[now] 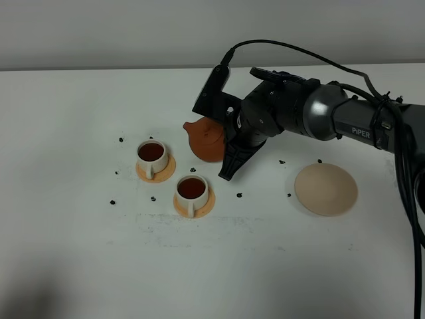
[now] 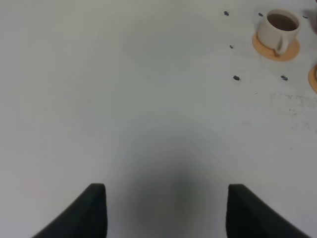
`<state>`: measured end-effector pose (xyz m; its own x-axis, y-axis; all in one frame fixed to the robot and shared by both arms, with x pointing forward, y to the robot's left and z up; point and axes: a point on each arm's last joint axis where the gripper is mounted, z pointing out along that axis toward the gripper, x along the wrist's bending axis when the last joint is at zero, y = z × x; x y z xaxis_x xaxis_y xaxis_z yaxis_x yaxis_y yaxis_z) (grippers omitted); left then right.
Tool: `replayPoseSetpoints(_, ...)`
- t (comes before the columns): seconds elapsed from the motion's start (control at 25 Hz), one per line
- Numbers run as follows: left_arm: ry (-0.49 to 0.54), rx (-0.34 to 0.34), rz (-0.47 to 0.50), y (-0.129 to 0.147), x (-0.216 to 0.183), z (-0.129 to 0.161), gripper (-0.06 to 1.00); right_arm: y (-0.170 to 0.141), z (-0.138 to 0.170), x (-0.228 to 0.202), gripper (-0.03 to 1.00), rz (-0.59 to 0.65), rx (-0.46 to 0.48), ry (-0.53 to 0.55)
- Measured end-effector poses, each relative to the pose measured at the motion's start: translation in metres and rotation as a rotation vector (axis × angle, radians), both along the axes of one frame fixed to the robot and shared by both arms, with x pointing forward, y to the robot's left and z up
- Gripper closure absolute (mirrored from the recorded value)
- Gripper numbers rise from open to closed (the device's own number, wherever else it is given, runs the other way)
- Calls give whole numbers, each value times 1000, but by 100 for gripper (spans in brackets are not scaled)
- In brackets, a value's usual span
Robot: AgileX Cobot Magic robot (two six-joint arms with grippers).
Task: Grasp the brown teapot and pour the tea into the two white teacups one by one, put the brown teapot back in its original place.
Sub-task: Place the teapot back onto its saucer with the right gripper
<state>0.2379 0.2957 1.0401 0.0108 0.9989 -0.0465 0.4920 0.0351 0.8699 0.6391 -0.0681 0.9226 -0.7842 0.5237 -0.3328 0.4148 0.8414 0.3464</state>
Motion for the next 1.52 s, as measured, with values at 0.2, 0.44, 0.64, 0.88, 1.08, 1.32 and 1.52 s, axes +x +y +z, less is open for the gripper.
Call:
replayPoseSetpoints(0.2,0,0,0,0,0,0,44,-4,18,-5,88,-14,-11,11)
replayPoseSetpoints(0.44,0,0,0,0,0,0,44,-22,62,-21,88,-125,-34,73)
replayPoseSetpoints(0.64,0,0,0,0,0,0,44,-57,90,-39,88,-230,40,63)
replayPoseSetpoints(0.88,0,0,0,0,0,0,44,-121,108,-67,88,-442,214,27)
replayPoseSetpoints(1.08,0,0,0,0,0,0,44,-155,83,-97,88,-602,282,73)
replayPoseSetpoints(1.32,0,0,0,0,0,0,44,-162,50,-123,88,-665,345,99)
replayPoseSetpoints(1.52,0,0,0,0,0,0,44,-164,32,-134,88,-694,382,91)
